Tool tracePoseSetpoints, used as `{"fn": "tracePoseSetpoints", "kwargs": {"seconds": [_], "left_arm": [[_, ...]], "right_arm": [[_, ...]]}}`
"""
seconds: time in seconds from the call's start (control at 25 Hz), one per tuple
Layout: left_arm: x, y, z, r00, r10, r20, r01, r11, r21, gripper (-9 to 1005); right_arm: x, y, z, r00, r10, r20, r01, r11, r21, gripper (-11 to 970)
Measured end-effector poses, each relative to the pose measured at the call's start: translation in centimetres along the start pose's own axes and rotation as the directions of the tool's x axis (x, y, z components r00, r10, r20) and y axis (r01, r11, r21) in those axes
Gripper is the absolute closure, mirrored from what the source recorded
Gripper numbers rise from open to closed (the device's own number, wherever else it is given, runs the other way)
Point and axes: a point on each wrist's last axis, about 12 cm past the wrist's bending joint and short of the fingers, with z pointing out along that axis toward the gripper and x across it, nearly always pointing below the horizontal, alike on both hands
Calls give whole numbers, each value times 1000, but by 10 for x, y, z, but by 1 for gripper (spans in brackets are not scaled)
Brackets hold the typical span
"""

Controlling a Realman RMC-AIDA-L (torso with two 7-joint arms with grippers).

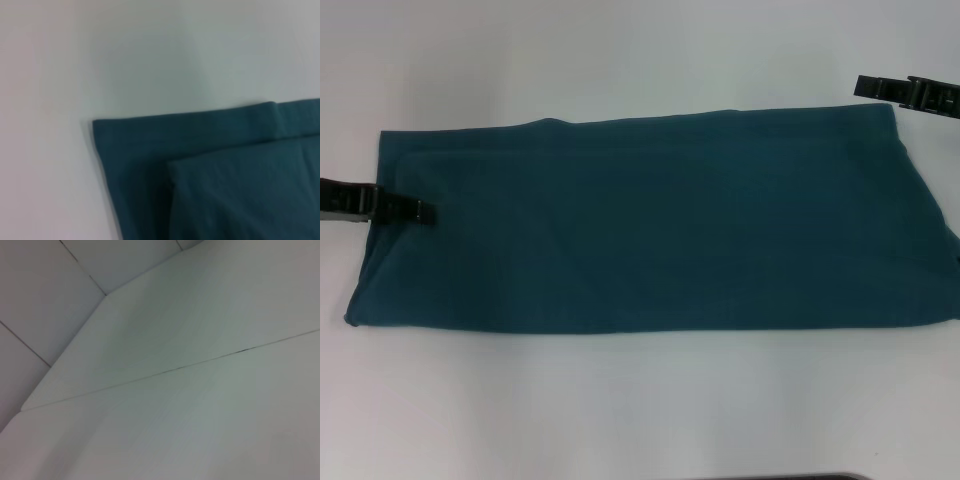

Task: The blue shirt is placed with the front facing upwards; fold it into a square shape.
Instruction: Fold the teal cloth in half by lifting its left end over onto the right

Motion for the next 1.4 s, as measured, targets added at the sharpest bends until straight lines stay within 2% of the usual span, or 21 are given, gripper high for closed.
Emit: {"fn": "tracePoseSetpoints", "kwargs": {"seconds": [0.4, 0.92, 1.4], "left_arm": [[3, 1, 7, 1000, -1, 1, 1, 1000, -3, 334], [-7, 6, -9, 999, 19, 43, -17, 999, -39, 335], [-2, 13, -4, 999, -37, 40, 39, 997, -71, 334]], "right_arm": [[-1, 1, 1, 1000, -2, 1, 2, 1000, -3, 803], [-2, 1, 1, 1000, -4, 2, 4, 1000, -2, 802], [-2, 1, 1, 1000, -2, 3, 2, 1000, -1, 801]]}}
